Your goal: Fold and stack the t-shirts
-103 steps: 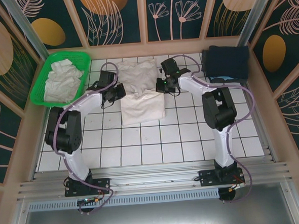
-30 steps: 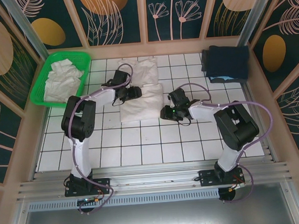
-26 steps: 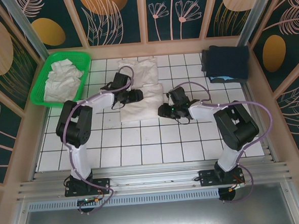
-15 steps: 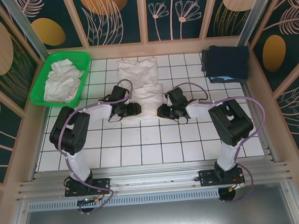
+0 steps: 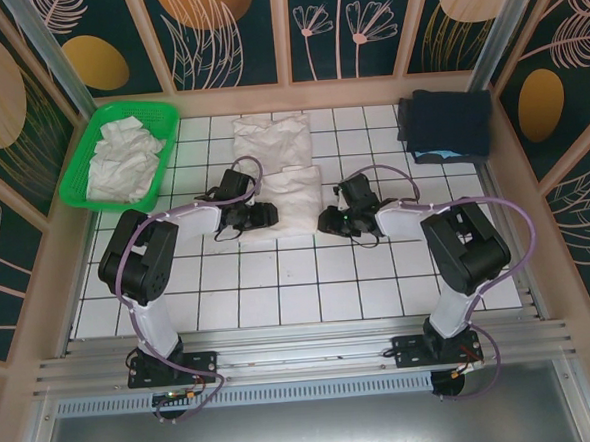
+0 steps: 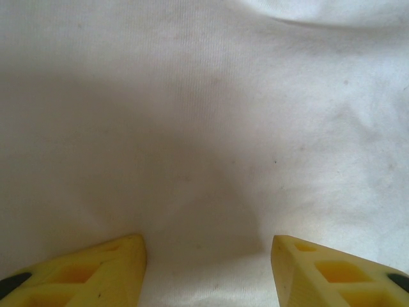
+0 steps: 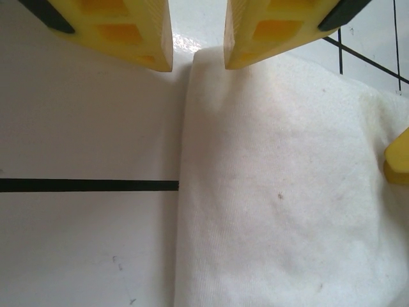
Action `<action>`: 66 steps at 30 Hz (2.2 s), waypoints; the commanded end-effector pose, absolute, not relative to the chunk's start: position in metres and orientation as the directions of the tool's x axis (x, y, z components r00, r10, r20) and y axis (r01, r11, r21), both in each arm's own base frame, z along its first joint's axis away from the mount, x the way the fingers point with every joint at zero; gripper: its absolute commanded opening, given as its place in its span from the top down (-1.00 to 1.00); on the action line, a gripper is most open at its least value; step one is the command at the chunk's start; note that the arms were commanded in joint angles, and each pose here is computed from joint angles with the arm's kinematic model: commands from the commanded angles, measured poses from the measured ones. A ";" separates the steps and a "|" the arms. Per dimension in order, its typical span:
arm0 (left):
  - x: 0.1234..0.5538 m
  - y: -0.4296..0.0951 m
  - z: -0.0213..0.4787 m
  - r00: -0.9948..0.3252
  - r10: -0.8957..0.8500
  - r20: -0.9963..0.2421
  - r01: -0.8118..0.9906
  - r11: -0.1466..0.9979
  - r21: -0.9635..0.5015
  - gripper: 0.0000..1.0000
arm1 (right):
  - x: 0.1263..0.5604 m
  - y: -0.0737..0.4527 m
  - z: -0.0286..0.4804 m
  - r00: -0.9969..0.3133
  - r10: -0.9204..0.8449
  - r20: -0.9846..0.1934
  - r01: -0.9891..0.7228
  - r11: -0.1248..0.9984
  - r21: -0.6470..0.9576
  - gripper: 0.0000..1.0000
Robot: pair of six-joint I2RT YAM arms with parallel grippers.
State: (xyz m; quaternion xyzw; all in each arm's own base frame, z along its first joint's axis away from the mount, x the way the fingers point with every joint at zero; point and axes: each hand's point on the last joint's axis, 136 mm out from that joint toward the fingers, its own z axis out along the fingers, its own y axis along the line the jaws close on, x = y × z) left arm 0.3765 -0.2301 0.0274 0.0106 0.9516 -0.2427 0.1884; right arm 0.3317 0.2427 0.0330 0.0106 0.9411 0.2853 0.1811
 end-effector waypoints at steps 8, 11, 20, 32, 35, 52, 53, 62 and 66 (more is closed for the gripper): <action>0.370 -0.221 -0.002 -0.950 -0.062 -0.307 0.076 0.906 -0.416 -0.07 | 0.330 0.260 0.021 -0.949 0.072 -0.306 -0.119 0.818 0.562 0.41; 0.370 -0.221 -0.002 -0.950 -0.061 -0.305 0.075 0.906 -0.416 -0.06 | 0.330 0.262 0.019 -0.951 0.071 -0.302 -0.120 0.815 0.567 0.40; 0.369 -0.219 -0.005 -0.952 -0.057 -0.299 0.073 0.911 -0.405 -0.04 | 0.335 0.277 0.028 -0.948 0.066 -0.311 -0.145 0.781 0.607 0.40; 0.365 -0.209 -0.010 -0.955 -0.039 -0.294 0.070 0.934 -0.352 -0.01 | 0.342 0.266 0.034 -0.940 0.064 -0.334 -0.132 0.835 0.534 0.97; 0.365 -0.200 -0.011 -0.954 -0.030 -0.299 0.066 0.950 -0.306 0.00 | 0.341 0.251 0.041 -0.938 0.038 -0.344 -0.134 0.877 0.461 1.00; 0.354 -0.178 -0.024 -0.967 -0.016 -0.254 0.053 0.964 -0.260 0.11 | 0.321 0.180 0.031 -0.950 -0.140 -0.280 -0.180 0.976 0.123 0.81; 0.355 -0.180 -0.020 -0.965 -0.018 -0.260 0.055 0.962 -0.269 0.10 | 0.322 0.181 0.036 -0.946 -0.141 -0.290 -0.184 0.975 0.128 0.66; 0.375 -0.204 0.043 -0.928 -0.053 -0.368 0.106 0.912 -0.397 -0.15 | 0.354 0.243 0.099 -0.883 -0.029 -0.468 -0.244 0.881 0.406 0.31; 0.378 -0.200 0.067 -0.908 -0.079 -0.412 0.097 0.916 -0.389 -0.26 | 0.360 0.289 0.100 -0.884 -0.015 -0.466 -0.271 0.830 0.487 0.24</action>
